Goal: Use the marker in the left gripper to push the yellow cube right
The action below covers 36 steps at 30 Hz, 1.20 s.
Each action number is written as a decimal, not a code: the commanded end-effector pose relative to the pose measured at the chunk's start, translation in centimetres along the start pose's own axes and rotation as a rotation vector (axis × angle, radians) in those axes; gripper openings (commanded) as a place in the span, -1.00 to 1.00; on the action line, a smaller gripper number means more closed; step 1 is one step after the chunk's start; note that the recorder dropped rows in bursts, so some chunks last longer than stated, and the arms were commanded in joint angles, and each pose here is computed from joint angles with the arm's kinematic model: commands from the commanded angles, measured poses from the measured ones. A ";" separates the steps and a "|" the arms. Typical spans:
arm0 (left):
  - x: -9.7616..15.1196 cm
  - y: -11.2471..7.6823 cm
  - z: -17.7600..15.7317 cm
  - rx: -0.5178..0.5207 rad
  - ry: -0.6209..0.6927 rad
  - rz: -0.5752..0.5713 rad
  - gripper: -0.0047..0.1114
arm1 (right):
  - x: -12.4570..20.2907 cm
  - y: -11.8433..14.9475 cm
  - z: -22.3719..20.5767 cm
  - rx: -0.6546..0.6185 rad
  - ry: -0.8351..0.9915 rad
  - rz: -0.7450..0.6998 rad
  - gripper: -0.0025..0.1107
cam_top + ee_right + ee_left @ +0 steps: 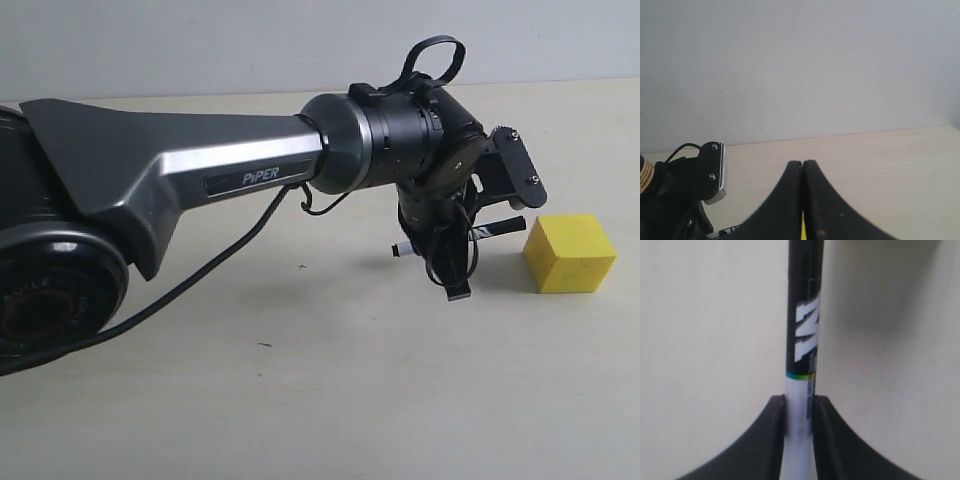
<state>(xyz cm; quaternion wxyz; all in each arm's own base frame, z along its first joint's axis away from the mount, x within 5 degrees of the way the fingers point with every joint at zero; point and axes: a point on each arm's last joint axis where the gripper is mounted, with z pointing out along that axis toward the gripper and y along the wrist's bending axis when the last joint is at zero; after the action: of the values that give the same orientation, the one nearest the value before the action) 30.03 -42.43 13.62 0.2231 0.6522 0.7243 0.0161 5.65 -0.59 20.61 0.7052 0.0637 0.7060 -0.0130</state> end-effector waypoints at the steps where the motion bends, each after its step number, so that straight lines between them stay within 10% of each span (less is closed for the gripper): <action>1: -0.7 0.4 -0.5 -0.023 -0.077 -0.036 -0.92 | 0.1 0.0 0.0 0.007 -0.005 0.001 -0.96; 18: 0.9 2.5 -1.8 -0.026 0.009 -0.165 -0.92 | 0.1 0.0 0.0 0.007 -0.005 0.001 -0.96; 27: 4.2 5.1 -6.5 -0.103 0.171 -0.521 -0.92 | 0.1 0.0 0.0 0.007 -0.005 0.001 -0.96; 36: 8.2 2.2 -9.6 -0.069 0.034 -0.998 -0.92 | 0.1 0.0 0.0 0.007 -0.005 0.001 -0.96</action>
<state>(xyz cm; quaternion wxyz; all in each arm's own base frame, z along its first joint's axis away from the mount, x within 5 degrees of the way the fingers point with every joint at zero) 29.46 -32.36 19.70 0.1848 0.3079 0.9332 0.0112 5.65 -0.59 20.61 0.7052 0.0637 0.7060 -0.0130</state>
